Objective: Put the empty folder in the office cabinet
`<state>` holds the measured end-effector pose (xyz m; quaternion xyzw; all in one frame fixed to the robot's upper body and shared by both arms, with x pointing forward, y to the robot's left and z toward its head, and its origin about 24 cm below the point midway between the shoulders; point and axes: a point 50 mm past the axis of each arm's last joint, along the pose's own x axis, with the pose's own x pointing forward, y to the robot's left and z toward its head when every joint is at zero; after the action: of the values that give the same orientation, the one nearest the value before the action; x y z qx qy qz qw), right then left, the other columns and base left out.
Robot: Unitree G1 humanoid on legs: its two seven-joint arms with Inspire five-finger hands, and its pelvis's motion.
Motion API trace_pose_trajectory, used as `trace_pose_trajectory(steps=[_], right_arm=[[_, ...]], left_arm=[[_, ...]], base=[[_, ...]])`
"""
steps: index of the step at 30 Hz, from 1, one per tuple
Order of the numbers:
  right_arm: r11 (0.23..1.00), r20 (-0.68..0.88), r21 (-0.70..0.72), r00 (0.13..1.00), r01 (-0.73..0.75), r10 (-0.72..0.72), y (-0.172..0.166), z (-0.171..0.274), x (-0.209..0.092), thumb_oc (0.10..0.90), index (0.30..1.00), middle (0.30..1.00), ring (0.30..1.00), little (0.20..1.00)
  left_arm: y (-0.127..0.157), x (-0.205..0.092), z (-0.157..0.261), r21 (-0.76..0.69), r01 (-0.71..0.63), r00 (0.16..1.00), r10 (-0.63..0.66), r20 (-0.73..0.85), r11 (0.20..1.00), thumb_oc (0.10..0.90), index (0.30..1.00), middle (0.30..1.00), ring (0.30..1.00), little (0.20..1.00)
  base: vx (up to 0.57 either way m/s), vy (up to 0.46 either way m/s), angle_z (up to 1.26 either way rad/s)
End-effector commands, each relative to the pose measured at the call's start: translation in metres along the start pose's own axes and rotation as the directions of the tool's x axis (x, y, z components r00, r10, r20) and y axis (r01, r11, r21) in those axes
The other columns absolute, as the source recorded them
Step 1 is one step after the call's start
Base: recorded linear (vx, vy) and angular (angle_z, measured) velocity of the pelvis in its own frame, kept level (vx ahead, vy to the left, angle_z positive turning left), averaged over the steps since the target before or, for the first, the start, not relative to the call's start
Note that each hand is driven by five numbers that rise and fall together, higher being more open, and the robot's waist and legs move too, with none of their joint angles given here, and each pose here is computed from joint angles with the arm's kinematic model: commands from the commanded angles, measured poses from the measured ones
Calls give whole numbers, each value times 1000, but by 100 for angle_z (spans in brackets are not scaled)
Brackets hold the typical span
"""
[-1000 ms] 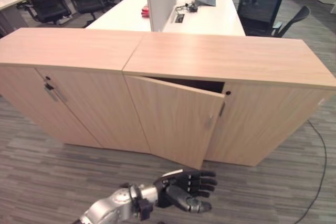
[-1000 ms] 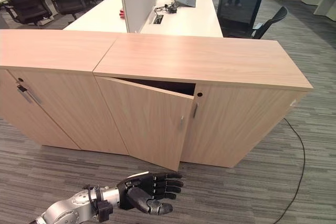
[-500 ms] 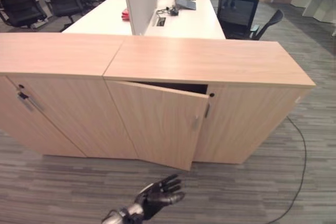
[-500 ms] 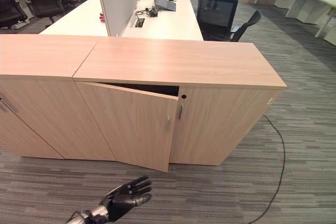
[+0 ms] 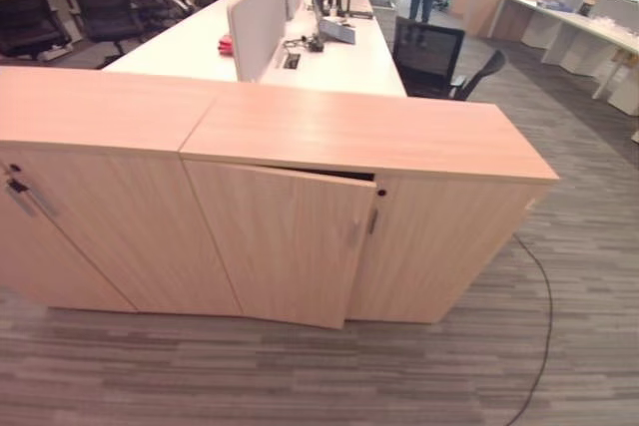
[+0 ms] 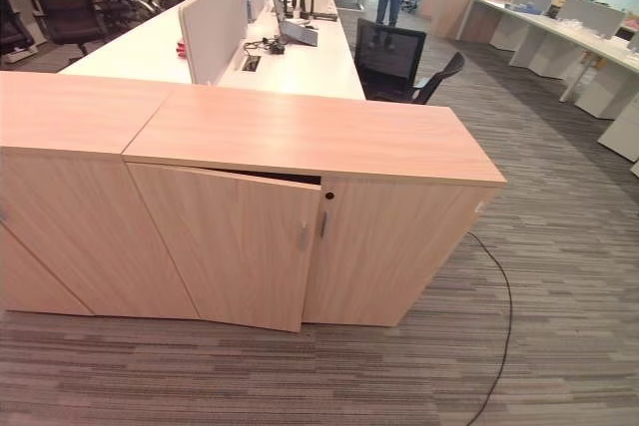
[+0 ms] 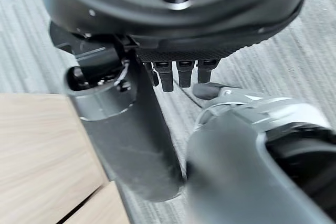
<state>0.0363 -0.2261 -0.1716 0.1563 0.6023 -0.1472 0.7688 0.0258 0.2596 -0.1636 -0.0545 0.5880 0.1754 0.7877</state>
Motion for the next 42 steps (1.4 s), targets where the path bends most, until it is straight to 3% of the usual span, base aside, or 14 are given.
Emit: trace_pose_trajectory(steps=[1,4,8,16,21,28,42], right_arm=[[999,93,-2,994,49,-49,-16,33,-3,800,900,900,900,900],[997,104,9,992,73,-74,-22,34,-4,800,900,900,900,900],[996,85,63,994,70,-75,-21,24,-4,800,900,900,900,900],[989,30,118,996,84,-88,-24,6,-5,800,900,900,900,900],[989,3,110,995,101,-102,-26,-2,-6,800,900,900,900,900],[987,55,131,993,96,-104,-18,12,-3,800,900,900,900,900],[991,33,42,991,131,-132,-24,4,-5,800,900,900,900,900]], left_arm=[[-14,3,19,-107,74,994,-64,94,992,800,900,900,900,900],[-11,3,17,-237,53,995,-32,94,970,800,900,900,900,900],[-9,0,-8,-240,20,1000,-19,7,970,800,900,900,900,900],[-8,-2,-16,-293,39,999,-47,-19,955,800,900,900,900,900],[-11,1,2,-184,61,998,-54,43,981,800,900,900,900,900],[-36,5,50,140,82,973,-110,203,987,800,900,900,900,900],[-31,4,18,155,58,994,-72,87,986,800,900,900,900,900]], base=[[-44,24,-53],[-3,63,-8],[2,113,-18],[10,100,-7],[15,57,-12],[-59,7,1],[9,-64,-1]])
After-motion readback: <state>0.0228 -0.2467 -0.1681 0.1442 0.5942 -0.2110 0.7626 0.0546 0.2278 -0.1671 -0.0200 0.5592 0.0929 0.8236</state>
